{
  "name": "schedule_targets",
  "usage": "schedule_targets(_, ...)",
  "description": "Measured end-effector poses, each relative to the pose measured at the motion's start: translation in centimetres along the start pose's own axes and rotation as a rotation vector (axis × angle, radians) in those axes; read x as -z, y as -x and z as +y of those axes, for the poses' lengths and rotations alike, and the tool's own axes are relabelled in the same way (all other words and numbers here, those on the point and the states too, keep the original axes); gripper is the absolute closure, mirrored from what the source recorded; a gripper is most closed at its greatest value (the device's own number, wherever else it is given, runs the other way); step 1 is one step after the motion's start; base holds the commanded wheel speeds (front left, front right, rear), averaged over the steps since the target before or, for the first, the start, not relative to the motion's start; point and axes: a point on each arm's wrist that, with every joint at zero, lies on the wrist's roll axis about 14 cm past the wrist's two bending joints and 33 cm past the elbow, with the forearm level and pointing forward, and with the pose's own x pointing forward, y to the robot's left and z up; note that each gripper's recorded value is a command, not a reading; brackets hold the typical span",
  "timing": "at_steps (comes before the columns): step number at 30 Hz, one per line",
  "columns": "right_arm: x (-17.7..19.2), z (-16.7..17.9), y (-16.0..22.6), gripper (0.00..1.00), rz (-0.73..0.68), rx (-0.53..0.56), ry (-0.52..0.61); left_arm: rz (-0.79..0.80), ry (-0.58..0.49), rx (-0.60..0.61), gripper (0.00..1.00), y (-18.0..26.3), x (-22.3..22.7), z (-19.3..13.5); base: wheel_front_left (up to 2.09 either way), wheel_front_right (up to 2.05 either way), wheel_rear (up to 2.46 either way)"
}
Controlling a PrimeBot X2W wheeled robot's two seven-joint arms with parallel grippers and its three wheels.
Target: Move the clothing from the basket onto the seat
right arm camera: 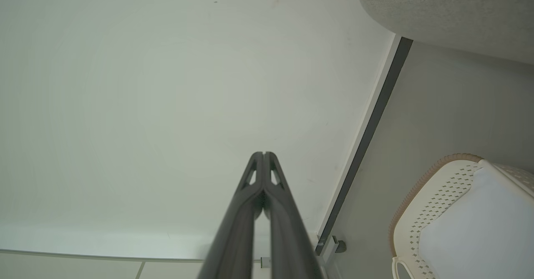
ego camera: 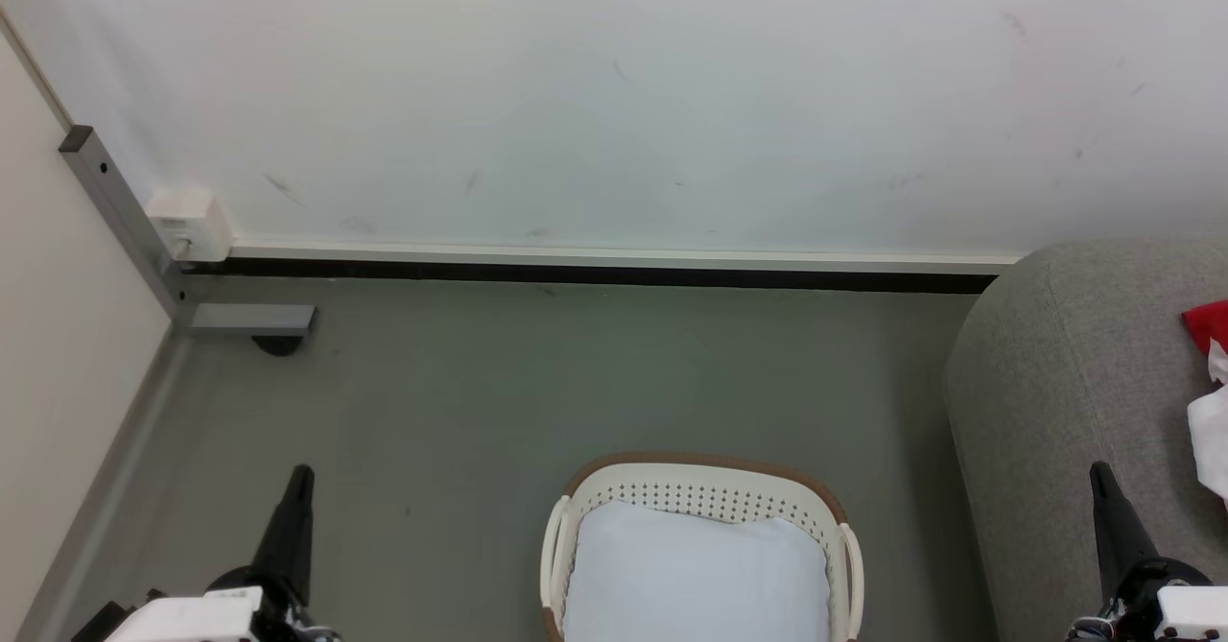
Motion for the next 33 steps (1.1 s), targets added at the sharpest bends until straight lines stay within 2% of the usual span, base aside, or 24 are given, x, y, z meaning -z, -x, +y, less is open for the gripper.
schedule_targets(33, 0.01, 0.0, 0.0, 1.0, 0.0, 0.0, 0.0, 0.0, 0.0, 0.0, 1.0, 0.0, 0.0, -0.01, 0.0, 0.0, 0.0)
